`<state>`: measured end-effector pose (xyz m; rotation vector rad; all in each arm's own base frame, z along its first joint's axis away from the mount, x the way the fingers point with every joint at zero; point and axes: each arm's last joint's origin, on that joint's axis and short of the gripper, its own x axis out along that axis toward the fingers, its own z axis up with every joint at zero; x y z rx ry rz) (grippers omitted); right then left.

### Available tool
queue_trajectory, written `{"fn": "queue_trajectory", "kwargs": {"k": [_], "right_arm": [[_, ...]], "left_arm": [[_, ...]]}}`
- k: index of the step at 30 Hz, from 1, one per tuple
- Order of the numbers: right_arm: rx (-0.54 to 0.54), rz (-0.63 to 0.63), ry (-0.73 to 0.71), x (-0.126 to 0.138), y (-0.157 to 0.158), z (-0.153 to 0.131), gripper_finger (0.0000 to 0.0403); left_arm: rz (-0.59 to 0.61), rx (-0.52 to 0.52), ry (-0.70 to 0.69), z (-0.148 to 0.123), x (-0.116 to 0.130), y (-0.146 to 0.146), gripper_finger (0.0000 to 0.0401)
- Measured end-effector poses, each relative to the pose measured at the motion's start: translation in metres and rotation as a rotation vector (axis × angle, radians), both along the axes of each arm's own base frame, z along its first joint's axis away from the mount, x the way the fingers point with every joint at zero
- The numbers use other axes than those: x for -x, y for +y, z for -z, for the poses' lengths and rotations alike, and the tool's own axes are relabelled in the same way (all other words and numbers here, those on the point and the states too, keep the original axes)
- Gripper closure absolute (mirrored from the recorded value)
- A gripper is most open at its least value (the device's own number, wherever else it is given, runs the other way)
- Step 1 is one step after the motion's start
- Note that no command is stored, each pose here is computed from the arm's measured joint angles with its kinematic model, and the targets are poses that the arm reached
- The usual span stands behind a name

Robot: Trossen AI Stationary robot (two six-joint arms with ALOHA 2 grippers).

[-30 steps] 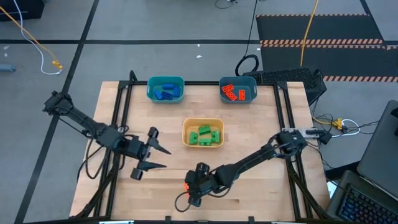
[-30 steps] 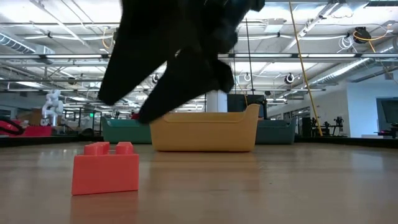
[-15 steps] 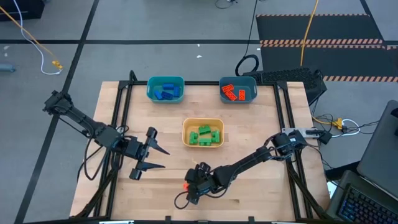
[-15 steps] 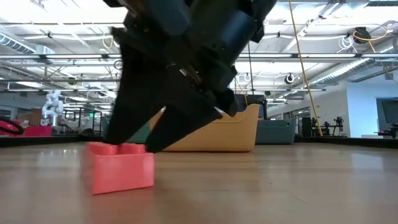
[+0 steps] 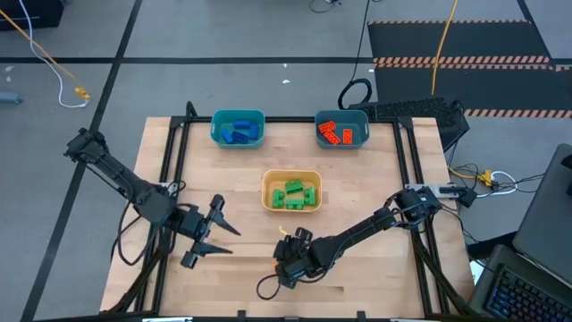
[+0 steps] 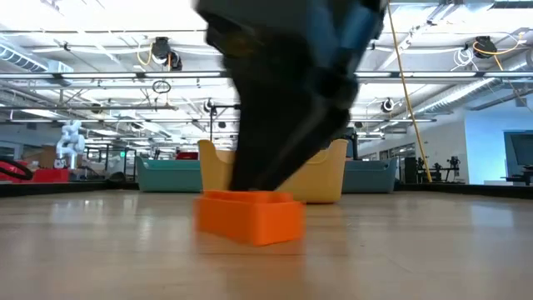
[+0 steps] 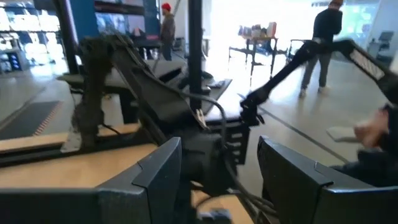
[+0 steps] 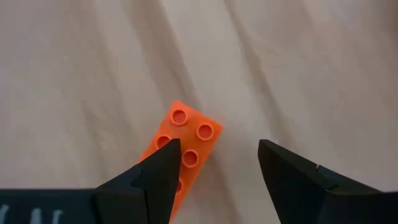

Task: Sort & place blocks by color
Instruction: Put the orange game piece into the blue bin

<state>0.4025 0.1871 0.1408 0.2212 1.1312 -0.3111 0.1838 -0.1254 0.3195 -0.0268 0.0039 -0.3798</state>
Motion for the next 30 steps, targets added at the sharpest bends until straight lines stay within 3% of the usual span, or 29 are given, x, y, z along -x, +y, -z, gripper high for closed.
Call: {"fn": "queue_trajectory", "kwargs": {"k": [8,16,24,30], "right_arm": [[0.166,0.030,0.173,0.029,-0.018,-0.026,0.0193],[0.164,0.069,0.086,0.038,-0.020,-0.061,0.0193],[0.174,0.010,0.098,0.052,-0.003,-0.059,0.0188],[0.200,-0.047,0.126,0.059,-0.001,-0.045,0.0147]], "left_arm": [[0.027,-0.027,0.096,0.021,-0.012,-0.018,0.0190],[-0.018,0.009,0.100,0.021,-0.012,-0.017,0.0190],[-0.016,-0.033,0.081,0.020,-0.012,-0.017,0.0190],[-0.021,-0.029,0.069,0.018,-0.012,-0.015,0.0190]]}}
